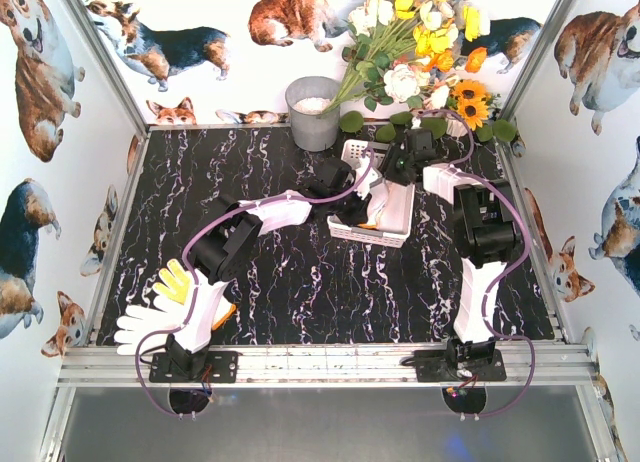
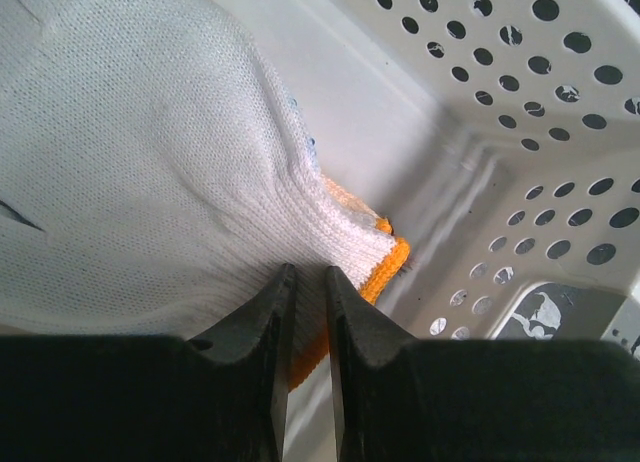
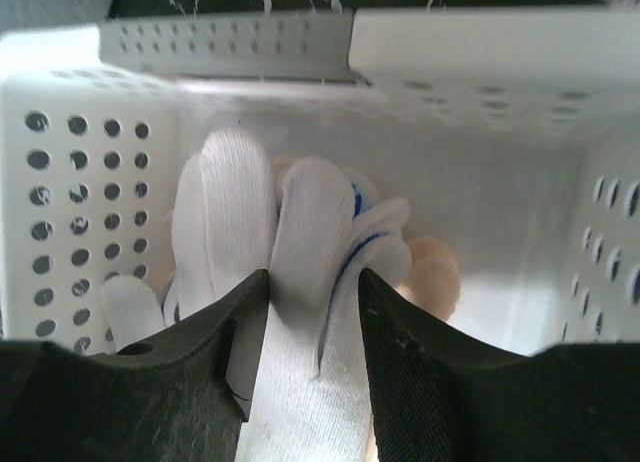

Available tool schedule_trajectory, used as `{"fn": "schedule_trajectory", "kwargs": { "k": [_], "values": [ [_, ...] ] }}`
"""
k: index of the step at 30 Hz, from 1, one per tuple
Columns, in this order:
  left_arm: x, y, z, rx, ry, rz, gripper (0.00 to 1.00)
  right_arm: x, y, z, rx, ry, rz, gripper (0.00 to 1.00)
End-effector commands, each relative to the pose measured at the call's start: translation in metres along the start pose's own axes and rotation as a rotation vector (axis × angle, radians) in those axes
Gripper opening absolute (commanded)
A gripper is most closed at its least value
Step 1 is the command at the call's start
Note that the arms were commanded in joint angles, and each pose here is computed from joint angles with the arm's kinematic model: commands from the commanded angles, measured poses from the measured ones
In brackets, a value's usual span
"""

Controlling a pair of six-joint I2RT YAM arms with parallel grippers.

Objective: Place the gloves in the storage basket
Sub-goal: Adjust the glove in the bin.

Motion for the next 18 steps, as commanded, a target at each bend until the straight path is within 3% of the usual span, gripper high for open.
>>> {"fn": "schedule_trajectory", "kwargs": {
  "k": [1,11,18],
  "values": [
    [-0.012,-0.005,-0.004,0.041,-0.039,0.010,0.13,0.019,0.047,-0.003,-0.214,0.030,-0.065,0.42],
    [-0.016,0.001,-0.011,0.021,-0.045,0.017,0.12,0.023,0.058,-0.011,-0.259,0.042,-0.142,0.37],
    [-0.018,-0.001,-0.012,0.018,-0.044,0.011,0.12,0.018,0.041,-0.021,-0.208,0.028,-0.078,0.37]
  ]
}}
Point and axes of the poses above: each gripper's point midway between its finger pads, its own z axis out along the fingers, its own x axis along the line the jaws close on, y = z × x, the point moved 9 cm from there along -z, back along the fingers, and after that the axes turned 4 degrees about z, right-handed, at the moved point
